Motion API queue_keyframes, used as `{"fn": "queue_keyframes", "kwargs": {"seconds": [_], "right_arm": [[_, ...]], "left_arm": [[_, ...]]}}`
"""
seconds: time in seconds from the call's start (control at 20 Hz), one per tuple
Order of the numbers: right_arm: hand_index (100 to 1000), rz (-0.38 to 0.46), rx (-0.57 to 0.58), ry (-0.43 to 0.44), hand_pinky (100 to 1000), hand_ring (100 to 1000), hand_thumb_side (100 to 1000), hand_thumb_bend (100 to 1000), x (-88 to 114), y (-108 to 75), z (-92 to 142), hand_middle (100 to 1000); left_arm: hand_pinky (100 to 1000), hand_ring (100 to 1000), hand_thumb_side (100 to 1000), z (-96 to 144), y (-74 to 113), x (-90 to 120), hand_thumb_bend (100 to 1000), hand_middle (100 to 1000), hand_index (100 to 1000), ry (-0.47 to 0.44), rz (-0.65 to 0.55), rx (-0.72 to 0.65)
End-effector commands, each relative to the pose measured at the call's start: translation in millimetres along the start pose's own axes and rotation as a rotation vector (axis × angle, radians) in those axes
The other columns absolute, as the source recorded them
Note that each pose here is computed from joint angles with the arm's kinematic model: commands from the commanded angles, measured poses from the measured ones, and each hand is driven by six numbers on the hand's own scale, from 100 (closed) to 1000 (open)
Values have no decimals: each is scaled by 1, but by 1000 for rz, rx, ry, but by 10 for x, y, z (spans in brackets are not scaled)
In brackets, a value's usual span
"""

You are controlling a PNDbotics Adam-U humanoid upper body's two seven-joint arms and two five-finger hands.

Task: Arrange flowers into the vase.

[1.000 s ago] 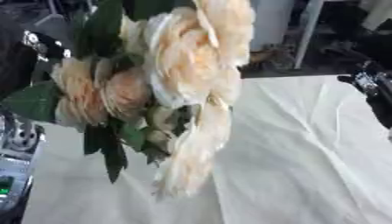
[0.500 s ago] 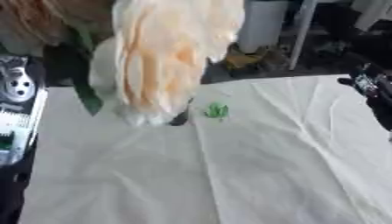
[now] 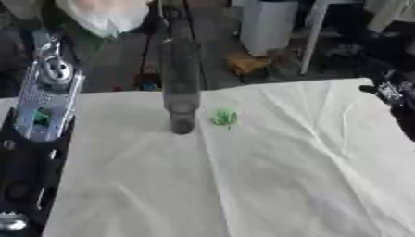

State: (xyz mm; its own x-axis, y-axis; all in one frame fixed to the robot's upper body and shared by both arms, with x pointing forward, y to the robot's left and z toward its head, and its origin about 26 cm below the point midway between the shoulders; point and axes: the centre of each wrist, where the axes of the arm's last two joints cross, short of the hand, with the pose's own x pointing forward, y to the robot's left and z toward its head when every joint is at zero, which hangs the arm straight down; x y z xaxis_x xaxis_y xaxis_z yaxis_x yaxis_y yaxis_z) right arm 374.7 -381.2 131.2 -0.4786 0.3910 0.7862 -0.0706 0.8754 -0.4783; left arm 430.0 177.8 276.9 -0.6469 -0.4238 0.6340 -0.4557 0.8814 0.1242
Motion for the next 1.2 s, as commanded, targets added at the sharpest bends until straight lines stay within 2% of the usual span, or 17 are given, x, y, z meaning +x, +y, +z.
{"fn": "queue_keyframes", "kwargs": {"seconds": [0.05,0.3,0.75,1.2], "right_arm": [[1000,18,3,-26,896,1000,786,100,80,-75,-70,859],[1000,16,10,-29,896,1000,787,100,84,-60,-87,859],[1000,11,16,-30,896,1000,787,100,85,-36,-105,859],[1000,10,19,-31,896,1000,789,100,89,-28,-113,858]], "left_arm": [[100,100,243,-159,39,131,1000,100,100,-50,48,47],[100,100,254,-218,10,260,1000,100,100,-77,129,58],[100,100,255,-252,-76,509,1000,100,100,-120,394,63],[100,100,260,-263,-138,545,1000,100,100,-115,560,40]]}}
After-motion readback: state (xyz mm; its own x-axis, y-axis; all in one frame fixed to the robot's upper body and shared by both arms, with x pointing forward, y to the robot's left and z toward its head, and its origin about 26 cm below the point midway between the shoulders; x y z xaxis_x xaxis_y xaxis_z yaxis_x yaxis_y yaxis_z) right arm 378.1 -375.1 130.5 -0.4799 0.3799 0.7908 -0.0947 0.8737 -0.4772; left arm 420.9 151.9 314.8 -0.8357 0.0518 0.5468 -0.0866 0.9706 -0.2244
